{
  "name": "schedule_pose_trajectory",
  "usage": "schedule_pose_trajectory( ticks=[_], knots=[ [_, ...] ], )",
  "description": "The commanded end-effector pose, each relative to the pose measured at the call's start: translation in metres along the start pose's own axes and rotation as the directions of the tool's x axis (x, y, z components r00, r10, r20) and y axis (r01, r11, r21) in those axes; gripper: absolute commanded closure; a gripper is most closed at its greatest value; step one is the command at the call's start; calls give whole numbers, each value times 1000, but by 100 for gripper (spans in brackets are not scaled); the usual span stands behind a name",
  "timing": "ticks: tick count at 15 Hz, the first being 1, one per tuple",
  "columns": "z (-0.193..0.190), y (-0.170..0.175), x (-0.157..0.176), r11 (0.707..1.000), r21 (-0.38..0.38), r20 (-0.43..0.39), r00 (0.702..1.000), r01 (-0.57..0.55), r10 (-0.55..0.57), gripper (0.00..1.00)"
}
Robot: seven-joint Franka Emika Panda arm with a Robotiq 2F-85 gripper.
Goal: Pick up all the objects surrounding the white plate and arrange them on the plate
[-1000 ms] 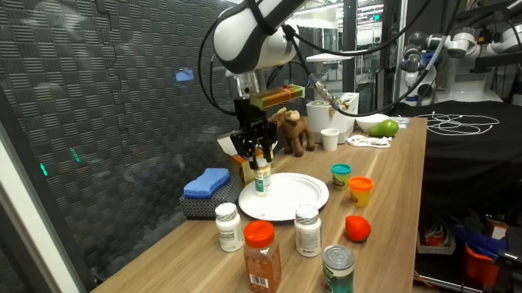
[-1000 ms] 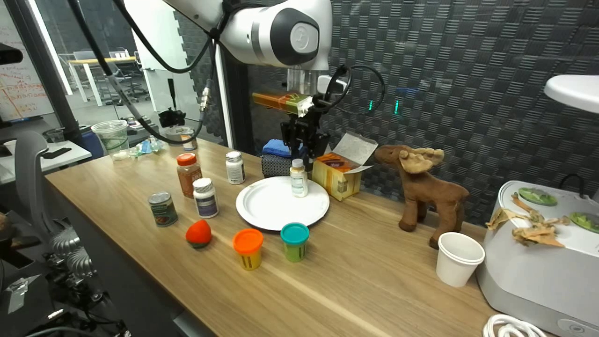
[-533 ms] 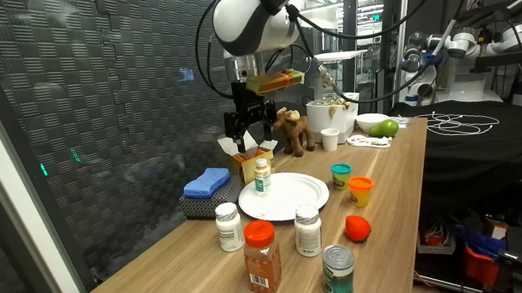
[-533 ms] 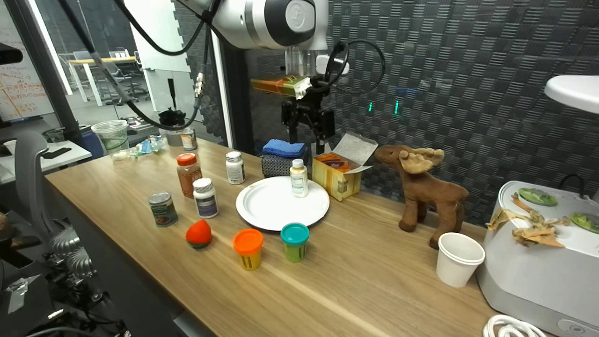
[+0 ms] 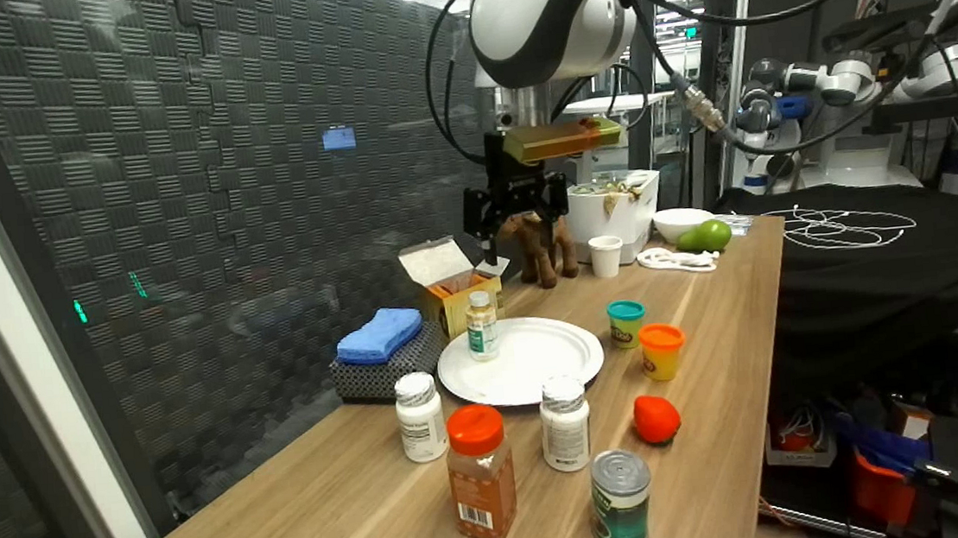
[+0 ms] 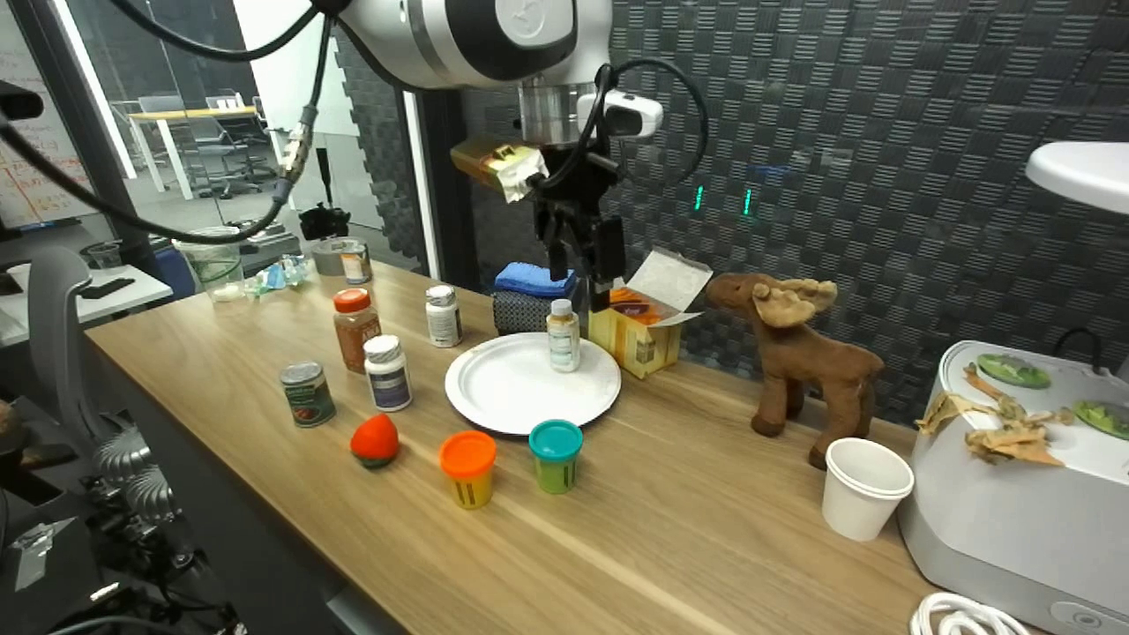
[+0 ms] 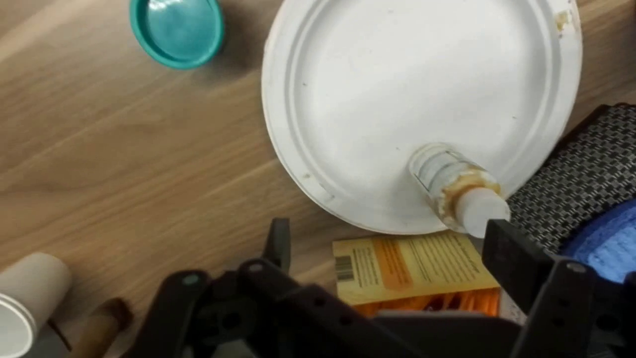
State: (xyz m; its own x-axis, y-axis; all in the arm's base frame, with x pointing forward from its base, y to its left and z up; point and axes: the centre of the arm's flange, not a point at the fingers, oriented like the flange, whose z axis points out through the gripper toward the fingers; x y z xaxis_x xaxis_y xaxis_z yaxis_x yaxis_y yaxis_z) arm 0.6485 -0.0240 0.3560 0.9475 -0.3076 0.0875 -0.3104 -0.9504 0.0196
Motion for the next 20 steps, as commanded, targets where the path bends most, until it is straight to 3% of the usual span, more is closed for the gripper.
schedule_pose_trajectory(
  ticks=[1,7,20],
  knots=[
    [5,42,-41,995,11,-33,995,-98,98,0],
    [30,100,-61,981,-15,2,981,-195,195,0],
    [65,123,-53,971,38,128,965,-237,231,0]
  ],
)
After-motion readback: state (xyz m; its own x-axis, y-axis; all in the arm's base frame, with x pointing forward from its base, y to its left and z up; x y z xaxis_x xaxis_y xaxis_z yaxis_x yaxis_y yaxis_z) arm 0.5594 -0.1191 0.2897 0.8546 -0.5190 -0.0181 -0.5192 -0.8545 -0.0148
